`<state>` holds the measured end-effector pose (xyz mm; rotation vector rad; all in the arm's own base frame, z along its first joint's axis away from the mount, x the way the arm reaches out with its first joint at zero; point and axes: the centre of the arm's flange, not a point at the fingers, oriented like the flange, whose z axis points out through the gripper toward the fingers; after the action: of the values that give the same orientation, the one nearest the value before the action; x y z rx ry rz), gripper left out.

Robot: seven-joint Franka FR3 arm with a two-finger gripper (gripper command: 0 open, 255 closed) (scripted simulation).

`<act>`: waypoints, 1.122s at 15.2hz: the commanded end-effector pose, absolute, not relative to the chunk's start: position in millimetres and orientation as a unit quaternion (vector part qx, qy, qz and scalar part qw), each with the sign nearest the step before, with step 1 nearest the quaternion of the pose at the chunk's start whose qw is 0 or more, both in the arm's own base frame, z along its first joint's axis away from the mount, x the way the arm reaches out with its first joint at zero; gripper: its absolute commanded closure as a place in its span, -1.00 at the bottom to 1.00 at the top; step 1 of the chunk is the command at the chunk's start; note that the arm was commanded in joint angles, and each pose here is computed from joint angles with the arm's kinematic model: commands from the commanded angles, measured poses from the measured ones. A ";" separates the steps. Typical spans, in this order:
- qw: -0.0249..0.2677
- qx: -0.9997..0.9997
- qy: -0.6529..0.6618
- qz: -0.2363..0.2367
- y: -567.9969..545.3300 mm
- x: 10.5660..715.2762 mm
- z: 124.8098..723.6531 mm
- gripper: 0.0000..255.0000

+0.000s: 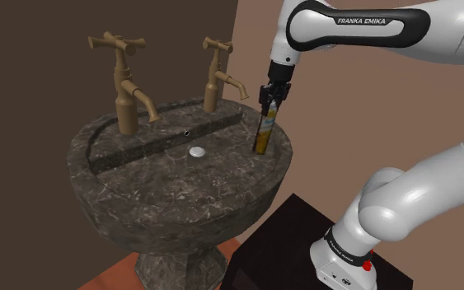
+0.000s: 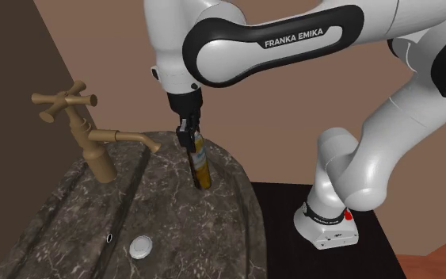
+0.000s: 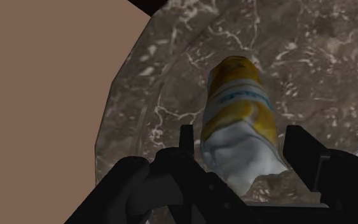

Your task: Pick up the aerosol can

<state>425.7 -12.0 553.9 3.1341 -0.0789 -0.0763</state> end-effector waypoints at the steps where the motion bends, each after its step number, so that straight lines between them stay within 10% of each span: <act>1: 0.003 0.999 -0.025 -0.024 -11.8 425.6 553.1 1.00; 17: 0.003 0.999 -0.025 -0.024 -11.7 425.5 595.3 1.00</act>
<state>424.6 -11.3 589.5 3.1341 -0.0791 -0.0761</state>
